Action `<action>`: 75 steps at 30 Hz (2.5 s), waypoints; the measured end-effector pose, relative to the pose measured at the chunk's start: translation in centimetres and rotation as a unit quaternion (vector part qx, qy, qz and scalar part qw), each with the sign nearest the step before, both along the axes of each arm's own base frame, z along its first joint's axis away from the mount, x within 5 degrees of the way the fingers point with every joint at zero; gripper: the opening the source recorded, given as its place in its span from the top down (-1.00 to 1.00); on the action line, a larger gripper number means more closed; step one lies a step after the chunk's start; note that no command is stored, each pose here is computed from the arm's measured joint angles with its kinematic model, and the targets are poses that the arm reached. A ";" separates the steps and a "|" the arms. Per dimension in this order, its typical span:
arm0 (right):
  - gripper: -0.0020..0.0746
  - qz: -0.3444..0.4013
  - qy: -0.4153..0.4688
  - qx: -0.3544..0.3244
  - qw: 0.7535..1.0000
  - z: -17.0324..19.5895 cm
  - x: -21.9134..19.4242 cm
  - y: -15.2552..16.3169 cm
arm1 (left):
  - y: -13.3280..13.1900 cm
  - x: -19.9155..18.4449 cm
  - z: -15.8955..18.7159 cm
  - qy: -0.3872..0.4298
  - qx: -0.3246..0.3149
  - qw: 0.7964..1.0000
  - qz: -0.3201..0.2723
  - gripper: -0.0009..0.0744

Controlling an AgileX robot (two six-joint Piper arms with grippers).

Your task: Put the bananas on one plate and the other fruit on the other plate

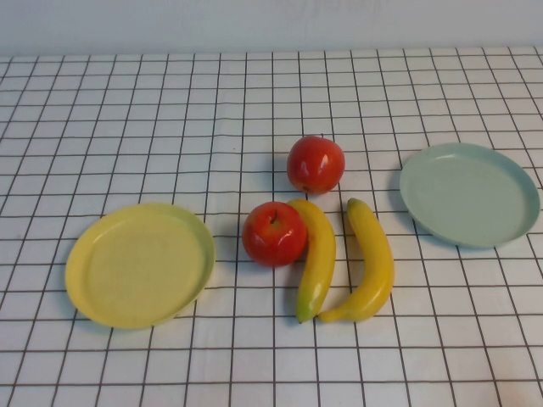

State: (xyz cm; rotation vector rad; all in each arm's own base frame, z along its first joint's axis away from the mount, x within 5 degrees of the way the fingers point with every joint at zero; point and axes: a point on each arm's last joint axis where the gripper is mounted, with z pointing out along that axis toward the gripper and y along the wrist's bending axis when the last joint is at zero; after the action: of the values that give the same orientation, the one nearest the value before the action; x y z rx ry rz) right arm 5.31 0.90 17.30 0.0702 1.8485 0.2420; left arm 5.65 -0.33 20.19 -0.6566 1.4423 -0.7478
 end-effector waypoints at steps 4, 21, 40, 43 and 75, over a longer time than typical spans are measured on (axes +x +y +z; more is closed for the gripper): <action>0.99 0.000 0.000 0.000 1.000 0.0 0.0 0.0 | 0.1 0.0 0.2 -0.013 0.017 1.000 0.007 0.98; 0.99 0.000 0.000 -0.001 1.000 0.0 0.0 0.0 | -2.9 4.6 13.0 0.185 0.424 0.845 -0.267 0.98; 0.99 0.000 0.000 -0.001 1.000 0.0 0.0 0.0 | -12.6 16.8 11.9 0.256 0.543 0.707 -0.374 -0.67; 0.99 0.000 0.000 -0.001 1.000 0.0 0.0 0.0 | -14.7 18.2 11.5 0.255 0.550 0.695 -0.386 -0.79; 0.99 0.001 0.002 -0.001 1.000 0.0 0.0 0.0 | -25.6 27.5 1.9 0.319 0.566 0.620 -0.440 -0.80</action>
State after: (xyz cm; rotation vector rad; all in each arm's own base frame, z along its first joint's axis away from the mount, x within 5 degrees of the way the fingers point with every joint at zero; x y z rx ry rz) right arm 5.30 0.91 17.27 0.0679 1.8521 0.2405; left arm 33.17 -25.89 22.08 0.9912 2.5204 -0.0983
